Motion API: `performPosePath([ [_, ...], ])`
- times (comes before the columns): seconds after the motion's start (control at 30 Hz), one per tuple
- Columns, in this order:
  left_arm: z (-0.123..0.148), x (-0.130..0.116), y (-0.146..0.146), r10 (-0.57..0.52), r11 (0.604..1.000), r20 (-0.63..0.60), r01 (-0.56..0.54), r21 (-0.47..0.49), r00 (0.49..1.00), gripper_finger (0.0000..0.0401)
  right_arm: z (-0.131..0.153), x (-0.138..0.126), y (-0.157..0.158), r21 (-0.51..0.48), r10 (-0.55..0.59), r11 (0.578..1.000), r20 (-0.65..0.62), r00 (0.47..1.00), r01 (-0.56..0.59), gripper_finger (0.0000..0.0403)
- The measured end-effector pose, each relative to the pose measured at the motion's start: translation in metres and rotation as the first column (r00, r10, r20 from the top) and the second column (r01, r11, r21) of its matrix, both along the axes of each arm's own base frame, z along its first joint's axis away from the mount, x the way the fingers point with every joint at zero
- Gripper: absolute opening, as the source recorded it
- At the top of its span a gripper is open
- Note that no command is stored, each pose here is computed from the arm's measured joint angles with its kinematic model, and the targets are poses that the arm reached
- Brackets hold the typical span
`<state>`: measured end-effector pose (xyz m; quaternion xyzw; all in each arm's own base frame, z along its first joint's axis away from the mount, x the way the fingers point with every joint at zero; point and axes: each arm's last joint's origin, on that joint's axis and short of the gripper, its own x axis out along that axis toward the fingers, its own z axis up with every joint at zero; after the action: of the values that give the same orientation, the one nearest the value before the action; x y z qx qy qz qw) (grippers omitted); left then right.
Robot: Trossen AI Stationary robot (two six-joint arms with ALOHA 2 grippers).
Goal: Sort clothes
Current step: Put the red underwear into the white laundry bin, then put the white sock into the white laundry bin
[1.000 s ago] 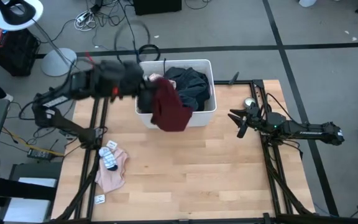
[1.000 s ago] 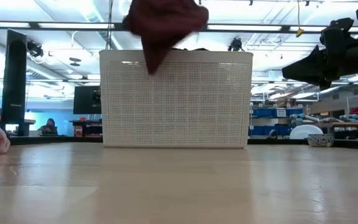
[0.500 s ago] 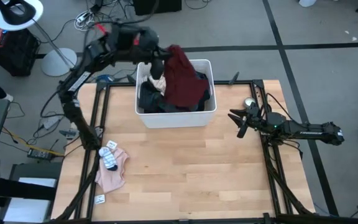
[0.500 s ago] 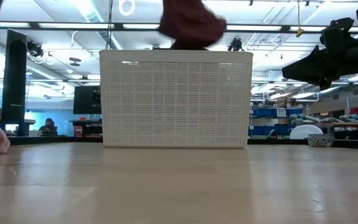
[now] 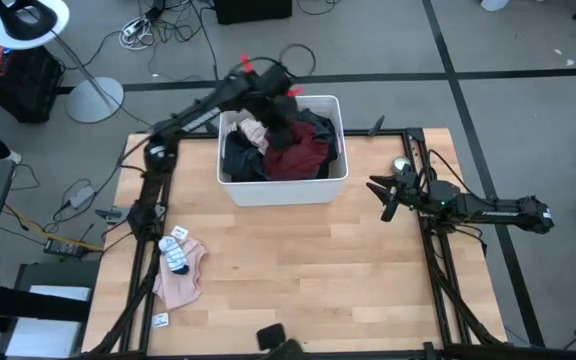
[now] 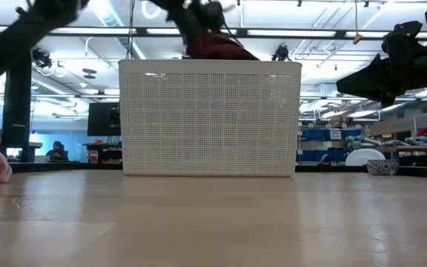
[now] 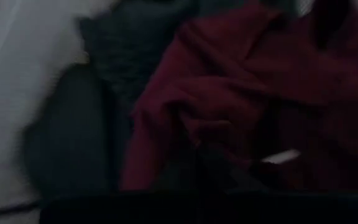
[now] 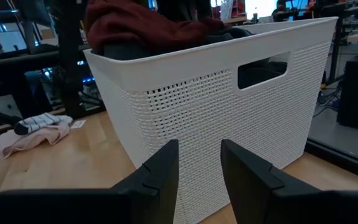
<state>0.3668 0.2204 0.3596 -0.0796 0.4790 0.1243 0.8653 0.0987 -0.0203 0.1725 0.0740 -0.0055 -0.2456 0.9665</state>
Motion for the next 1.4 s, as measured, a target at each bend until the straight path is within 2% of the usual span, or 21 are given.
performPosePath([
  [0.2,-0.051,0.027,0.014,-0.033,0.994,-0.057,0.027,-0.103,0.998,0.0006,0.000,0.000,0.000,0.000,0.000,1.000,0.000,1.000,0.000,0.0121],
  [0.33,-0.074,0.036,0.019,-0.038,0.989,-0.082,0.025,-0.148,0.996,0.0012,0.000,0.000,0.000,0.000,0.000,1.000,0.000,1.000,0.000,0.0121],
  [0.43,-0.082,0.039,0.021,-0.037,0.986,-0.094,0.022,-0.164,0.995,0.0023,0.000,0.000,0.000,0.000,0.000,1.000,0.000,1.000,0.000,0.0121],
  [0.6,-0.078,0.038,0.020,-0.033,0.987,-0.087,0.018,-0.161,0.996,0.0050,0.000,0.000,0.000,0.000,0.000,1.000,0.000,1.000,0.000,0.0121],
  [0.87,-0.045,0.023,0.011,0.026,0.988,-0.048,-0.033,-0.153,0.999,0.0078,0.000,0.000,0.000,0.000,0.000,1.000,0.000,1.000,0.000,0.0121],
  [1.1,0.011,-0.003,-0.009,0.036,0.995,0.067,-0.030,-0.091,0.997,0.0078,0.000,0.000,0.000,0.000,0.000,1.000,0.000,1.000,0.000,0.0121],
  [1.23,0.042,-0.021,-0.022,0.080,0.996,0.124,-0.075,-0.046,0.989,0.0078,0.000,0.000,0.000,0.000,0.000,1.000,0.000,1.000,0.000,0.0121],
  [1.4,0.072,-0.044,-0.042,0.167,0.986,0.175,-0.160,-0.054,0.970,0.0078,0.000,0.000,0.000,0.000,0.000,1.000,0.000,1.000,0.000,0.0121],
])
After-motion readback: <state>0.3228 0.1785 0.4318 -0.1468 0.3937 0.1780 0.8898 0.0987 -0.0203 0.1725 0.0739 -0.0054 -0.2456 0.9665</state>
